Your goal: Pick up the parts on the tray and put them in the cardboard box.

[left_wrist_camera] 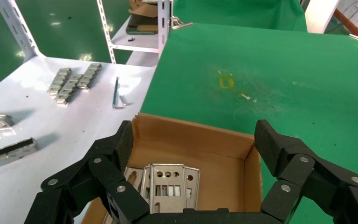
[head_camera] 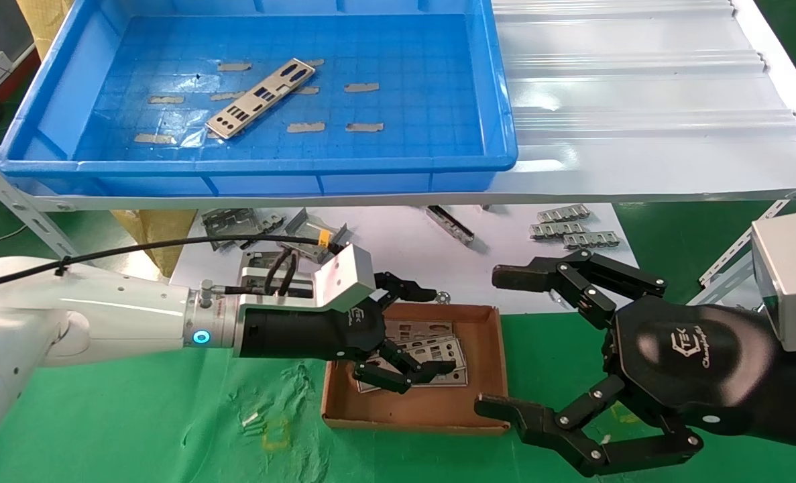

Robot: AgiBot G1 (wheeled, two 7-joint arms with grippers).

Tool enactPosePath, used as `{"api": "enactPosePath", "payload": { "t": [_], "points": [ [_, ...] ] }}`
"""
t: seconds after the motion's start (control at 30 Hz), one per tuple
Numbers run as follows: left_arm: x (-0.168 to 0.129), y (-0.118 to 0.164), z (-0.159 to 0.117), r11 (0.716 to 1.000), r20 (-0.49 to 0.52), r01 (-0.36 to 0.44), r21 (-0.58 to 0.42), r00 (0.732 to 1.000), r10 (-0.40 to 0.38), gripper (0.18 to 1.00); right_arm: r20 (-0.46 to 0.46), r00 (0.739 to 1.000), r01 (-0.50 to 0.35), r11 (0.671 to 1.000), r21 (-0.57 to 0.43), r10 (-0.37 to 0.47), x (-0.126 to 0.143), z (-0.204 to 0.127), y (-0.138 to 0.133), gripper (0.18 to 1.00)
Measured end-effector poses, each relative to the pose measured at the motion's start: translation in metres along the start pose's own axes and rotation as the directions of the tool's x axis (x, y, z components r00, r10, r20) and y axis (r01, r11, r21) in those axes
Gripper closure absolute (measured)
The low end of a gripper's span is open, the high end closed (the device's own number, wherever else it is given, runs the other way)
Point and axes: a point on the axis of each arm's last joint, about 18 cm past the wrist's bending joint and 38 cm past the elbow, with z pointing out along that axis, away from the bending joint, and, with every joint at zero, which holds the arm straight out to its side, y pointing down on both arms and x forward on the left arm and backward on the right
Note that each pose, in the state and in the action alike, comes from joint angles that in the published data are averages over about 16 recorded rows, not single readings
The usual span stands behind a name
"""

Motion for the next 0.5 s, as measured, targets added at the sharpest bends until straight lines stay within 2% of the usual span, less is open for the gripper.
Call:
{"api": "enactPosePath", "payload": {
  "t": [0.17, 0.5],
  "points": [
    [0.000, 0.000, -0.002, 1.000, 0.002, 0.003, 0.006, 1.000, -0.003, 0.239, 0.000, 1.000, 0.000, 1.000, 0.000, 0.000, 0.000, 0.000, 0.000, 0.178],
    [0.003, -0.001, -0.020, 0.998, 0.024, 0.024, 0.064, 0.999, -0.026, 0.188, 0.000, 1.000, 0.000, 1.000, 0.000, 0.000, 0.000, 0.000, 0.000, 0.178]
  ]
}}
